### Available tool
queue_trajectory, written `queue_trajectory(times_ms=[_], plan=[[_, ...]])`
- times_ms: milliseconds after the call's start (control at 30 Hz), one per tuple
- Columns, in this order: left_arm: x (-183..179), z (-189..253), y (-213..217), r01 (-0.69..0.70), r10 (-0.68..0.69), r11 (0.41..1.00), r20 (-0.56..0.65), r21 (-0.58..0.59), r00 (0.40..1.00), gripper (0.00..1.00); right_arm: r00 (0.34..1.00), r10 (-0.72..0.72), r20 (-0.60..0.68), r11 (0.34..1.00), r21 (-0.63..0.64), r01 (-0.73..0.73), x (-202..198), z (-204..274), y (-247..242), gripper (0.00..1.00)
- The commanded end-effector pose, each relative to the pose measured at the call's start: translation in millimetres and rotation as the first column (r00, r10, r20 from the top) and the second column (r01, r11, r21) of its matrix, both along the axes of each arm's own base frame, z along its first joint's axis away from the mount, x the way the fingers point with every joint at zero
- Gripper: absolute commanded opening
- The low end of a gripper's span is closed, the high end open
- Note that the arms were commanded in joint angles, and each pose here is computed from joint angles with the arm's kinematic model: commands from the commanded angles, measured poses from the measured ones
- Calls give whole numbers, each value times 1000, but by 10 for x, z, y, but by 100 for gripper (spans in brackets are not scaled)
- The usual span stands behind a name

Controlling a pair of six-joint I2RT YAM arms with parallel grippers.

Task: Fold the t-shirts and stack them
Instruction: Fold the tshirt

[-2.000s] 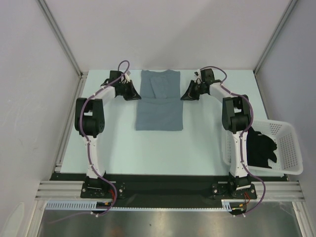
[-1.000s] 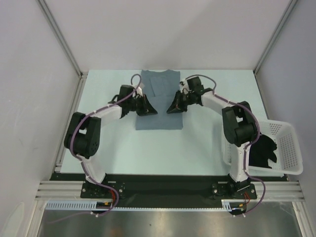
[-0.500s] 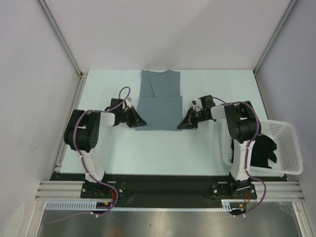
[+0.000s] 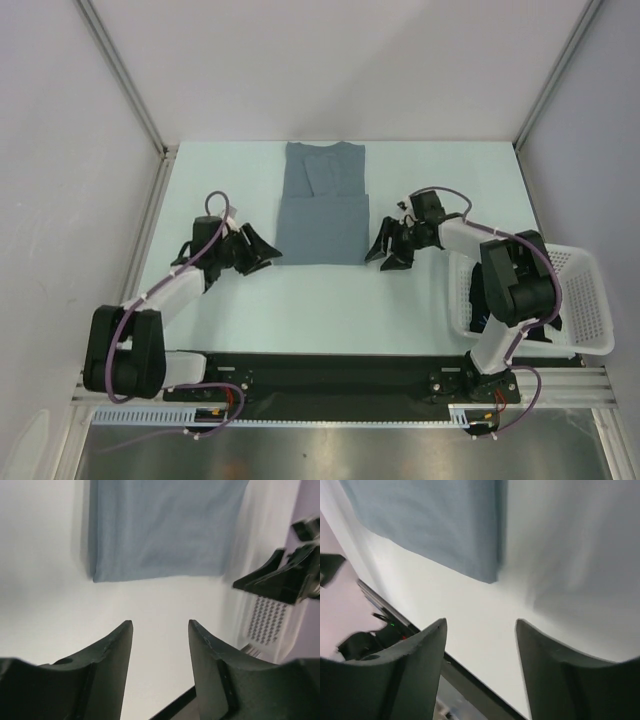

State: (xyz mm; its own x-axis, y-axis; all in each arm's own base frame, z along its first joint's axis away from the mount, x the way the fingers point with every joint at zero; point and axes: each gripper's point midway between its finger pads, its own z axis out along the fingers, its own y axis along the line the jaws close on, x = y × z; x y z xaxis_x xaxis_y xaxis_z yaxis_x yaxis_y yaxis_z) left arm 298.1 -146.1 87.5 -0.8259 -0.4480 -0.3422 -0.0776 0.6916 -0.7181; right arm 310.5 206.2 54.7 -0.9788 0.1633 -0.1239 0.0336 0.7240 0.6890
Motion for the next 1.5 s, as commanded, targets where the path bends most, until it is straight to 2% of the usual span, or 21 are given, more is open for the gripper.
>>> queue_trajectory(times_ms=[0,33,67,100,133,233,267,367,467,567,700,867,1267,1367,1467], plan=[[-119,-226,38,-172,166,982,-83,-73,983,55,980,-196,-24,978,-70,194,56,-83,70,65],[-32,-157,-4,-243,231,956,-90,-163,969,56,971,-236,-37,971,-47,234,51,-84,113,65],[-44,-200,-13,-281,263,939,-115,-198,958,56,958,-285,-5,958,24,285,181,-1,207,64],[-110,-341,17,-336,308,920,-158,-201,938,56,931,-360,-56,930,57,363,174,26,284,63],[-9,-326,41,-416,384,878,-168,-237,908,56,918,-395,-41,912,100,397,208,41,329,61],[74,-342,70,-525,486,797,-200,-298,851,55,853,-513,-98,847,106,522,176,-91,346,61],[92,-402,77,-550,504,784,-221,-290,835,55,840,-536,-77,825,161,542,263,-27,380,60],[199,-398,87,-606,555,722,-245,-334,795,55,784,-611,-115,765,171,621,320,-126,354,59],[179,-583,165,-690,609,646,-324,-327,724,53,736,-660,-150,723,142,676,278,-255,283,58],[134,-735,236,-744,645,598,-371,-299,668,51,701,-696,-158,691,118,713,248,-322,220,56],[173,-798,248,-761,662,589,-378,-270,647,48,666,-726,-172,663,82,744,169,-447,126,55],[230,-818,245,-771,673,586,-381,-249,635,48,665,-723,-187,667,60,743,154,-536,136,53],[325,-879,167,-749,652,631,-384,-204,654,48,655,-732,-187,663,31,748,214,-596,147,46],[357,-871,144,-739,643,641,-379,-208,665,40,657,-730,-190,665,27,746,219,-609,155,43],[381,-863,99,-717,622,661,-373,-221,688,27,670,-718,-190,677,32,735,226,-630,176,27]])
